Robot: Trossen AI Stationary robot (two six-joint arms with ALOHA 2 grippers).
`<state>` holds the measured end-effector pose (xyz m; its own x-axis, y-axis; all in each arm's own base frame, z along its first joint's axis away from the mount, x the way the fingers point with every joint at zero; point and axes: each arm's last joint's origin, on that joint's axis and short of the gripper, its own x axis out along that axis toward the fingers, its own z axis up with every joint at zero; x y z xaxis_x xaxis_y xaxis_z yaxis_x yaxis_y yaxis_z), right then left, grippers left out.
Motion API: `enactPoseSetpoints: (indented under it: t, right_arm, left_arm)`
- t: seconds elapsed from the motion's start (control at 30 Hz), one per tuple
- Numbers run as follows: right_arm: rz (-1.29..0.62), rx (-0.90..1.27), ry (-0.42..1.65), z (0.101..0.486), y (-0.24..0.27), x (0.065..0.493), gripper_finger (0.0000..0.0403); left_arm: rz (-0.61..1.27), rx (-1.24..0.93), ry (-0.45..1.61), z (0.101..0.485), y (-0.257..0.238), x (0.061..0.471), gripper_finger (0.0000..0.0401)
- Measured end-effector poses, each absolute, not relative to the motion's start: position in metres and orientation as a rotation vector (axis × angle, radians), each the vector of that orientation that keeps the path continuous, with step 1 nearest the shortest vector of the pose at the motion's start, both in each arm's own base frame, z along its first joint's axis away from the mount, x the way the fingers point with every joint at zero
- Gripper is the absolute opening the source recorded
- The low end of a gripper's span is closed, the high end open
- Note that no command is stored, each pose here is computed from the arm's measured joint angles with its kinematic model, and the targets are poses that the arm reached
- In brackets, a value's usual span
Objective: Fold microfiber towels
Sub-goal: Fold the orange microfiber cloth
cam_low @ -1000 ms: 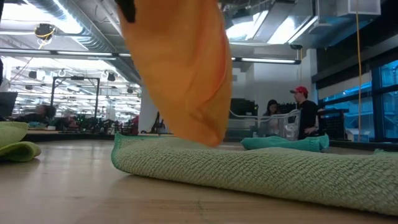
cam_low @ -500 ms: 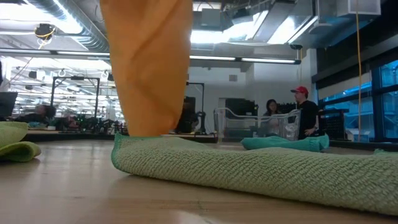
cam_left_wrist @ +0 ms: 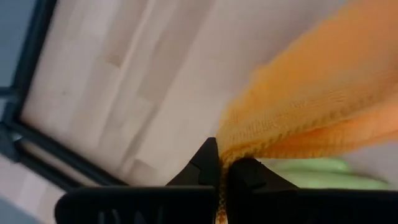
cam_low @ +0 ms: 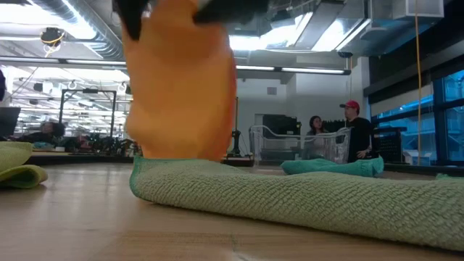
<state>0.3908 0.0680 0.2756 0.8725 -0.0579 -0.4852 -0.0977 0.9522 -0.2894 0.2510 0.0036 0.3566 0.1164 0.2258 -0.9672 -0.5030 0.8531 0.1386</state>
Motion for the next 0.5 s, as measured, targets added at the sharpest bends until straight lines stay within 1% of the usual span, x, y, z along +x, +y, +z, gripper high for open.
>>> enactPoseSetpoints:
  t: [0.1, 0.2, 0.3, 0.5]
  right_arm:
    - [-0.082, -0.333, 0.557, 0.264, 0.051, 0.390, 0.0003]
    - [-0.127, -0.327, 0.590, 0.258, 0.034, 0.389, 0.0003]
    - [-0.165, -0.326, 0.611, 0.253, 0.017, 0.389, 0.0003]
    - [-0.232, -0.403, 0.664, 0.244, -0.018, 0.386, 0.0003]
  left_arm:
    - [0.622, -0.228, 1.349, 0.339, 0.022, 0.256, 0.0000]
    - [0.639, -0.208, 1.312, 0.330, 0.039, 0.261, 0.0000]
    - [0.628, -0.168, 1.251, 0.327, 0.052, 0.267, 0.0000]
    - [0.629, -0.130, 1.168, 0.326, 0.075, 0.274, 0.0000]
